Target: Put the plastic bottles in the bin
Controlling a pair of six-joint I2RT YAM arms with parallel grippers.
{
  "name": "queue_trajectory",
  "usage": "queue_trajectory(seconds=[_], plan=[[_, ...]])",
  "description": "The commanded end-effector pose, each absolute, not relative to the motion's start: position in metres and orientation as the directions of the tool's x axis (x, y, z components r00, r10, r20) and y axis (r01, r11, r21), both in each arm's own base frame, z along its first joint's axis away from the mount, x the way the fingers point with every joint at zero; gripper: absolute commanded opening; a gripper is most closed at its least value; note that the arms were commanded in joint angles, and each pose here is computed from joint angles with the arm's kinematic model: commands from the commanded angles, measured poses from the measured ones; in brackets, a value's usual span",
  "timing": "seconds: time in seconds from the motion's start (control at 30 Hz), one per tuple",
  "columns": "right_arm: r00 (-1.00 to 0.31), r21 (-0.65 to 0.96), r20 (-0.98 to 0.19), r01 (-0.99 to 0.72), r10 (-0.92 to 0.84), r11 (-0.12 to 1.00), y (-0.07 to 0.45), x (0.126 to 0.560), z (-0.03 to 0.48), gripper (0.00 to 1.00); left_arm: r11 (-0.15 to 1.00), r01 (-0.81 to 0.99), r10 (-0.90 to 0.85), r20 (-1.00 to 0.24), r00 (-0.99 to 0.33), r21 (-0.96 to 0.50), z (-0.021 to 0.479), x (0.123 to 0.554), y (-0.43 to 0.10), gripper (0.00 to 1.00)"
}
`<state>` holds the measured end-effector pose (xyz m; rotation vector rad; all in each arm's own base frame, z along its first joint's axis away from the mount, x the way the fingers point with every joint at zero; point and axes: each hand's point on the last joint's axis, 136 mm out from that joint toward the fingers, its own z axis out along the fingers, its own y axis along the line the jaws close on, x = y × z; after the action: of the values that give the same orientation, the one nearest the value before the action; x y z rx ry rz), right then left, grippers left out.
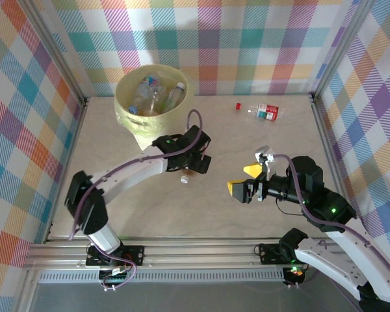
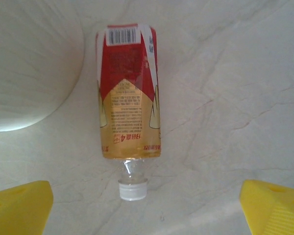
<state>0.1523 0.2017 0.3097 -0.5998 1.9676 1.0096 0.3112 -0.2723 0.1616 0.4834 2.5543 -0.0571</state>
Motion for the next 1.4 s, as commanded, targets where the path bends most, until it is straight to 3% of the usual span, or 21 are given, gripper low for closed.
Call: queue_trajectory(seconds=[0.0, 0.33, 0.63, 0.87, 1.23, 1.37], plan=[[-0.550, 0.434, -0.835, -0.690, -0.030, 0.579, 0.196, 0.151, 0.308, 1.00, 0.926, 0.371, 0.354, -0.524, -0.775, 0.076, 0.154, 0.324, -0.286, 0.98], [-0.553, 0.433, -0.832, -0.687, -0.033, 0.583, 0.195, 0.150, 0.306, 1.00, 0.928, 0.356, 0.368, -0.437, -0.820, 0.112, 0.098, 0.361, -0.276, 0.99], [-0.555, 0.430, -0.831, -0.682, -0.035, 0.592, 0.193, 0.149, 0.307, 1.00, 0.921, 0.388, 0.370, -0.398, -0.840, 0.038, 0.077, 0.390, -0.280, 0.96], [-0.555, 0.429, -0.831, -0.673, -0.028, 0.603, 0.188, 0.148, 0.307, 1.00, 0.927, 0.372, 0.331, -0.347, -0.877, -0.055, 0.065, 0.398, -0.278, 0.89], [-0.570, 0.440, -0.821, -0.667, -0.031, 0.601, 0.192, 0.150, 0.307, 1.00, 0.930, 0.367, 0.345, -0.263, -0.901, -0.035, 0.046, 0.382, -0.272, 0.82], [-0.574, 0.436, -0.818, -0.657, -0.033, 0.615, 0.188, 0.150, 0.306, 1.00, 0.926, 0.377, 0.356, -0.262, -0.897, -0.030, 0.046, 0.377, -0.276, 0.70]])
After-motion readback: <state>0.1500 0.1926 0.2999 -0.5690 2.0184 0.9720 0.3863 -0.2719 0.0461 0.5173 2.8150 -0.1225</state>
